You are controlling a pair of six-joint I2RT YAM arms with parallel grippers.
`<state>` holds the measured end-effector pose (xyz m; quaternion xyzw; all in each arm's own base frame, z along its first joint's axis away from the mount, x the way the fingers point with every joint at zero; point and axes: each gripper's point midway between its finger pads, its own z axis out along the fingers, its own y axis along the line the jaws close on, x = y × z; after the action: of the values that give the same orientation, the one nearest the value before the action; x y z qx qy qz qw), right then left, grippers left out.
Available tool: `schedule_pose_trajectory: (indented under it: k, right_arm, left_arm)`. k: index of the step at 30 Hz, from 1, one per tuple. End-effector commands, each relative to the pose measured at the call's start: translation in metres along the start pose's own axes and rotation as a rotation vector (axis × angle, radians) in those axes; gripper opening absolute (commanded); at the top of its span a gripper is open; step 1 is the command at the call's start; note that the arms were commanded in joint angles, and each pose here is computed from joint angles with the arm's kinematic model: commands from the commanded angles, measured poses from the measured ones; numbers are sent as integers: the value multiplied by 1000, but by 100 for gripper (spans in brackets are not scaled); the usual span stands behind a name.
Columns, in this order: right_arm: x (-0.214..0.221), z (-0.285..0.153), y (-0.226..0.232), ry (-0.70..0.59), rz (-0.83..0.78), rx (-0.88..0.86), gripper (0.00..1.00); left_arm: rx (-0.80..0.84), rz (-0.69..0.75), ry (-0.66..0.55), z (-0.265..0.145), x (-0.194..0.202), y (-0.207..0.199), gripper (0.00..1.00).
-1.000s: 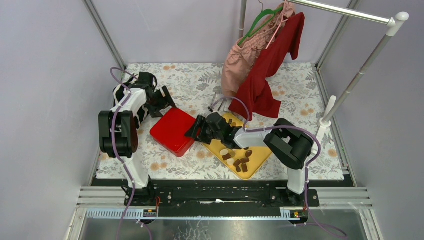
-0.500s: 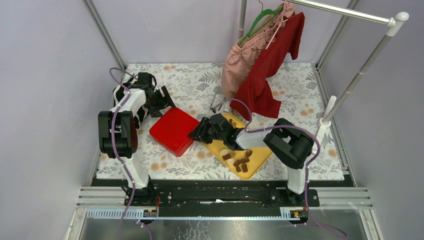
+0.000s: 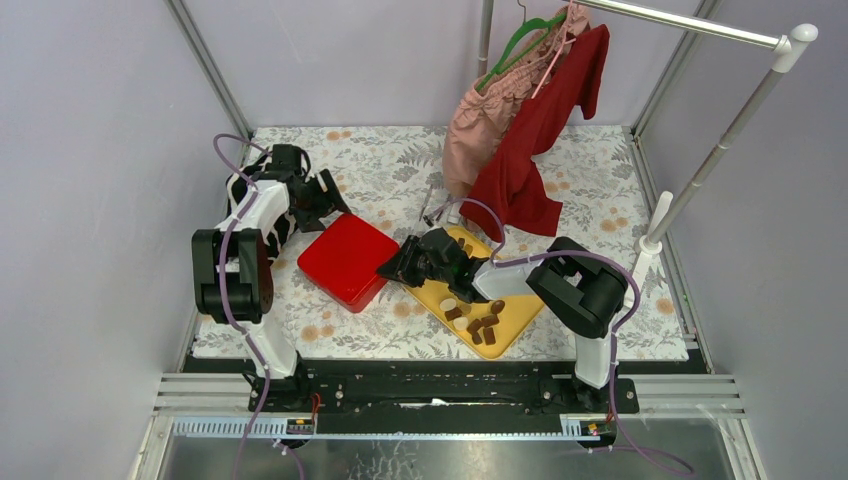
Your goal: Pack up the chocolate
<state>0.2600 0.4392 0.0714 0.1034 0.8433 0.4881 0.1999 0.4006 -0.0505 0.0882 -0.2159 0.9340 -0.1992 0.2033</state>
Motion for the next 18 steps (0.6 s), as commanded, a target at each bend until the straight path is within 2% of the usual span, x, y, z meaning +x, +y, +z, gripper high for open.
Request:
schedule_pose_trajectory:
  k: [1,10,12,18]
  right_arm:
    - [-8,1,-7,-38,-11,13,0]
    - [-12,-5,-17,-53,-12,39,0]
    - [-12,-6,-19,-55,-9,42,20]
    - [-13,-8,-19,-56,-15,45,61]
  left_arm:
    - [43,-8,43,-3,15,-7,82]
    - [28,-1,5,-11,9,-8,82]
    - [26,-1,6,-11,9,-7,82]
    - [19,2,11,-9,12,-5,82]
